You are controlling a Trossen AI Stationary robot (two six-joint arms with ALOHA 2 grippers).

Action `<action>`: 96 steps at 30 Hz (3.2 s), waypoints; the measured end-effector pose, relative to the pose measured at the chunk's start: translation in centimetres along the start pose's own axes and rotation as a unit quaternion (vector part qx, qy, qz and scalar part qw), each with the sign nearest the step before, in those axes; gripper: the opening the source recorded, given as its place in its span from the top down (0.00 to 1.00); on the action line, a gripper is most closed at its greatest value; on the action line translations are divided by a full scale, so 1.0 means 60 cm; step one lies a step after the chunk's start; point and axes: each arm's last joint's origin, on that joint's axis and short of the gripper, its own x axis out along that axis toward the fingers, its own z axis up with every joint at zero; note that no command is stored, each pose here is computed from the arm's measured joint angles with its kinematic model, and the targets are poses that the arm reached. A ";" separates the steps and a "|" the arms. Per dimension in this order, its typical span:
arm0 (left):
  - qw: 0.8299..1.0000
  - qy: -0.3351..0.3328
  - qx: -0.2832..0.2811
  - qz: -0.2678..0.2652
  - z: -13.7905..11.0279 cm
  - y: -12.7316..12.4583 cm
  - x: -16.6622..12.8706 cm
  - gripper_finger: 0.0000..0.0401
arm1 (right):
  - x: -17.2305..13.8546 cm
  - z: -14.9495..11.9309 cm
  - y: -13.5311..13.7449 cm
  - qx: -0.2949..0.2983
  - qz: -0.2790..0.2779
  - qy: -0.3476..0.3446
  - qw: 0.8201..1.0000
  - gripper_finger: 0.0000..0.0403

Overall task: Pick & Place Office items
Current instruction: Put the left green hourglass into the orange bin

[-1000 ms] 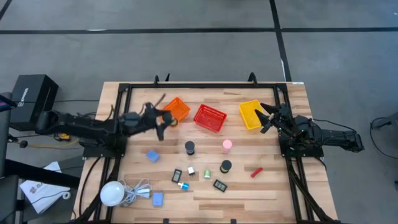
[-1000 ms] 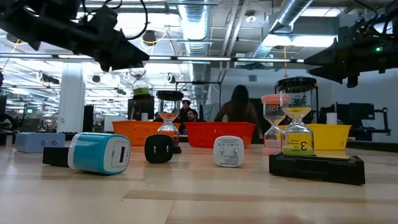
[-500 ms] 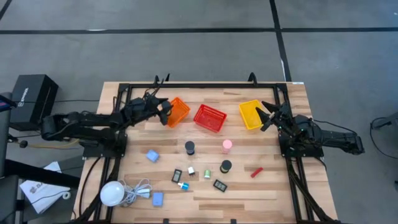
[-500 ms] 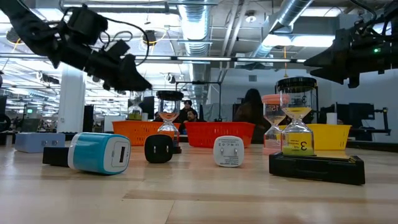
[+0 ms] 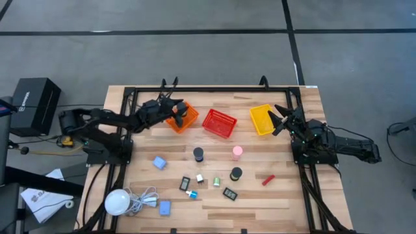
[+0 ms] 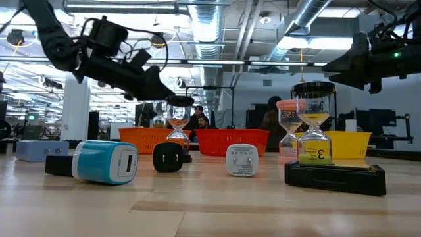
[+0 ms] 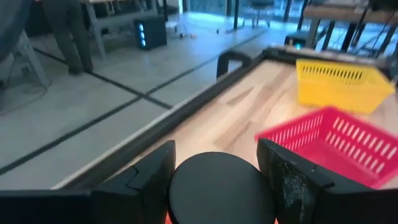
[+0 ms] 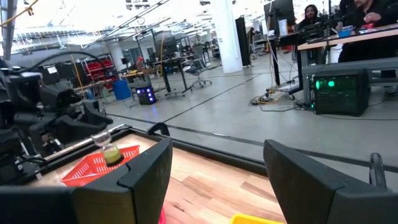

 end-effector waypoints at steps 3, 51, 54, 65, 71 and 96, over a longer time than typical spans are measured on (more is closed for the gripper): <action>1.000 0.012 0.002 0.008 -0.009 -0.001 0.010 0.49 | 0.000 0.000 0.000 0.000 0.000 0.001 1.000 0.39; 0.970 0.131 -0.167 0.115 0.032 0.053 0.035 0.35 | 0.000 -0.003 0.000 0.021 0.001 0.008 1.000 0.39; 0.969 0.131 -0.178 0.106 0.037 0.052 0.037 0.30 | 0.000 -0.003 0.000 0.021 0.001 0.008 1.000 0.39; 0.948 0.161 -0.246 0.121 0.011 0.048 0.048 0.21 | 0.000 -0.004 0.000 0.020 0.001 0.009 1.000 0.39; 0.944 0.186 -0.241 0.128 -0.016 0.047 0.062 0.22 | 0.000 -0.004 0.000 0.020 0.001 0.010 1.000 0.39; 0.950 0.148 -0.248 0.116 -0.022 0.046 0.082 0.47 | 0.000 -0.004 0.000 0.018 0.001 0.011 1.000 0.39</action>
